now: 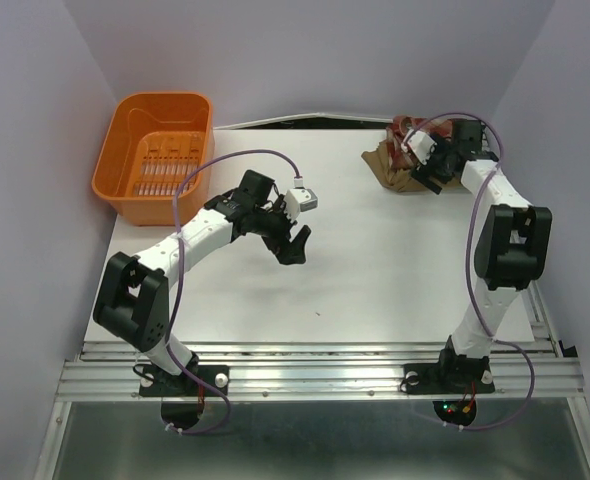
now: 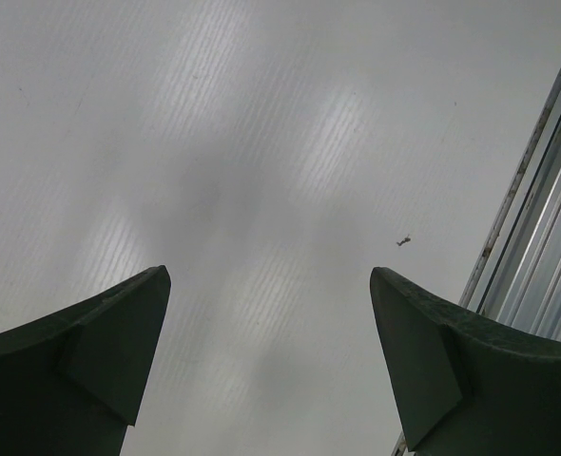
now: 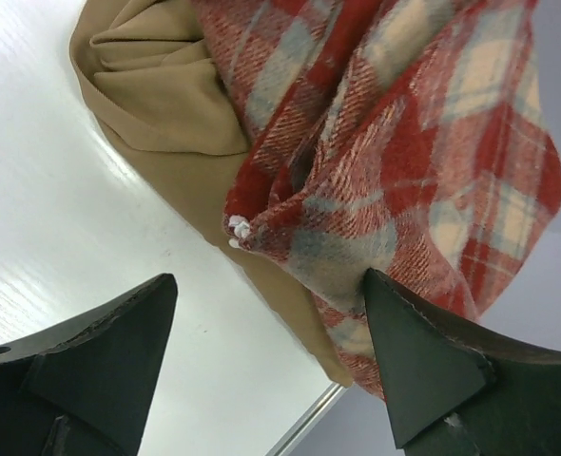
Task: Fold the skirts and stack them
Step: Neatly place the folded skirt to the corner
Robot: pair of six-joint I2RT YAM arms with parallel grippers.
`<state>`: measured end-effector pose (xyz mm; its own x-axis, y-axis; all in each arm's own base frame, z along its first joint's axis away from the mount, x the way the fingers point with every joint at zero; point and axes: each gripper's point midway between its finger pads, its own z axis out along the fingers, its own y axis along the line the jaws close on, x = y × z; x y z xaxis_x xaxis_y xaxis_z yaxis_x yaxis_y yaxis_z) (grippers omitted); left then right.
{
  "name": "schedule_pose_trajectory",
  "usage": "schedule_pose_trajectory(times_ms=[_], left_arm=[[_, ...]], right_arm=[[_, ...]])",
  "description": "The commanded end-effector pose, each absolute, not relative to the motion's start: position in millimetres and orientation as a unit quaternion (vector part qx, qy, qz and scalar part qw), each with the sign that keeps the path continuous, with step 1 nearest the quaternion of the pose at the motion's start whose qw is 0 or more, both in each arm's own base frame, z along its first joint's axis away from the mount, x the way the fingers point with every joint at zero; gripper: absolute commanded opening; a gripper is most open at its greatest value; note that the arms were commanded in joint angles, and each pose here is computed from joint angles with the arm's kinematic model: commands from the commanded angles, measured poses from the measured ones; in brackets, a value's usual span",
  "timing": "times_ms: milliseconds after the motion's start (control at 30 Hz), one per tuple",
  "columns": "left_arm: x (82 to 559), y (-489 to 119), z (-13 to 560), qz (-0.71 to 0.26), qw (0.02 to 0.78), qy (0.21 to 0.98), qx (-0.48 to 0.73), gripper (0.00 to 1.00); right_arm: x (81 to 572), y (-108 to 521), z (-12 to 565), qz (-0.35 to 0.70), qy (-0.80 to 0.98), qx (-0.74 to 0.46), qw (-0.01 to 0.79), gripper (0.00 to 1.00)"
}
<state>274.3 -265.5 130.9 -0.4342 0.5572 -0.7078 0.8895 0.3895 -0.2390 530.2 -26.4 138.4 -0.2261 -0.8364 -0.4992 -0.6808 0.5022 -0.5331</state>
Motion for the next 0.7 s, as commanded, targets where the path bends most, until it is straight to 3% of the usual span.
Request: schedule_pose_trajectory(times_ms=[0, 67, 267, 533, 667], left_arm=[[275, -270, 140, -0.317, 0.279, 0.778, 0.465, 0.99], [275, -269, 139, -0.316, 0.279, 0.779, 0.464, 0.99], [273, -267, 136, -0.315, 0.277, 0.78, 0.464, 0.99], [272, -267, 135, -0.317, 0.273, 0.781, 0.464, 0.99], [273, -268, 136, -0.315, 0.272, 0.781, 0.465, 0.99]], right_arm=[[548, -35, 165, -0.148, 0.749, -0.51, 0.397, 0.79], [555, -36, 166, -0.151, 0.753, -0.495, 0.406, 0.67], [565, -29, 186, -0.155, 0.745, -0.473, 0.445, 0.51], [573, -25, 227, -0.157, 0.736, -0.43, 0.498, 0.04], [579, -36, 234, -0.159, 0.736, -0.42, 0.507, 0.01]])
